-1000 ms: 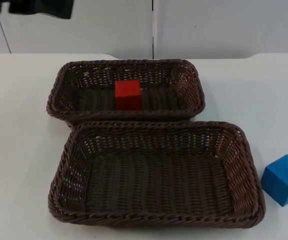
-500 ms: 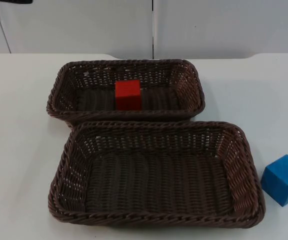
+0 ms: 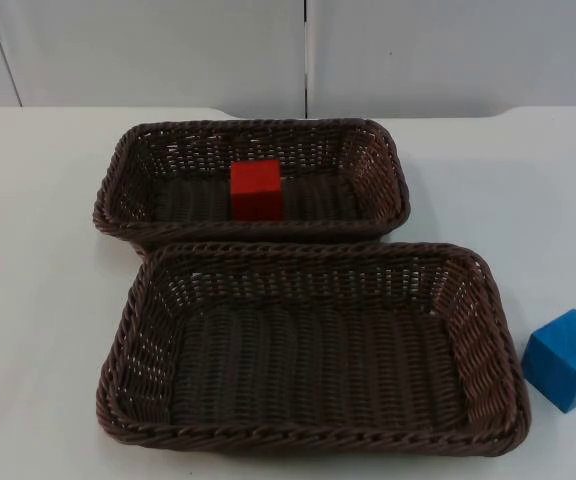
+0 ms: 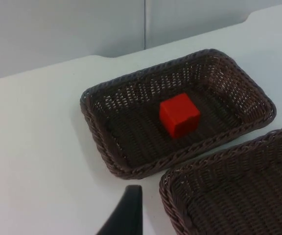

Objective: Pick up one cube with the left hand and place it into the upper basket. Pick up one cube with the right hand and place it into the lower basket.

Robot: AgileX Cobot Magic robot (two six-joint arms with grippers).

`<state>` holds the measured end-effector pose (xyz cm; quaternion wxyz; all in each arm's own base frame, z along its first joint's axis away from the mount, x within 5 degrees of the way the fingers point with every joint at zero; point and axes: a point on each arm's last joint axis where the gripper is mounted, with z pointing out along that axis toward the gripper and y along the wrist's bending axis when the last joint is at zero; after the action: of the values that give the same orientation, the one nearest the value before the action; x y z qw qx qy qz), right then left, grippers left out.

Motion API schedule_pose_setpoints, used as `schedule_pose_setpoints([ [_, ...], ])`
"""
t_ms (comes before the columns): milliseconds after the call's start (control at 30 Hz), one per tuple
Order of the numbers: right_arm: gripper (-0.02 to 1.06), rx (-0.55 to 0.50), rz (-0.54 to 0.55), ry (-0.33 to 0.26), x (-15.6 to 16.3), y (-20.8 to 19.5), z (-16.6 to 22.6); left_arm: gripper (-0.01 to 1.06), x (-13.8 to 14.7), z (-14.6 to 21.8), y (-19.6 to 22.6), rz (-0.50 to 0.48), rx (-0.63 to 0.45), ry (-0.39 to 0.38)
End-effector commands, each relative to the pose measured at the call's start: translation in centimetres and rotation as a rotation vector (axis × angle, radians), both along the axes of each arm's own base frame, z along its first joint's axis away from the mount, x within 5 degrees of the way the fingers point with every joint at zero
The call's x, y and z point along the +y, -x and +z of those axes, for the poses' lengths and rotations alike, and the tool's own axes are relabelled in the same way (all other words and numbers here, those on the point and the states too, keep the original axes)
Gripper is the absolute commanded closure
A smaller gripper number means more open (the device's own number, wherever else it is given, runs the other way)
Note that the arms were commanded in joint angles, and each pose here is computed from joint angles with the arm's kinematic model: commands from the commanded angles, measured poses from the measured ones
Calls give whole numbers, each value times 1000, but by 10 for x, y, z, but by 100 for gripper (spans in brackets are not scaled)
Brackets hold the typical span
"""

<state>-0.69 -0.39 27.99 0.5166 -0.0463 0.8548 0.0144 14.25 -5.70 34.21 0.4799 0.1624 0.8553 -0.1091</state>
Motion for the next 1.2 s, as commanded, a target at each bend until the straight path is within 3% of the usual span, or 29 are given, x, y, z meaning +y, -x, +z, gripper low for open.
schedule_pose_setpoints([
  [0,-1,-10,-3,-6,0,0,1,13,1,-1,1,6,0,1],
  [867,-1,-16,0,-5,1,0,1,13,1,-1,1,7,7,-8],
  [1167,-1,-2,14,-24,4,-9,19,13,1,-1,1,7,7,-8],
])
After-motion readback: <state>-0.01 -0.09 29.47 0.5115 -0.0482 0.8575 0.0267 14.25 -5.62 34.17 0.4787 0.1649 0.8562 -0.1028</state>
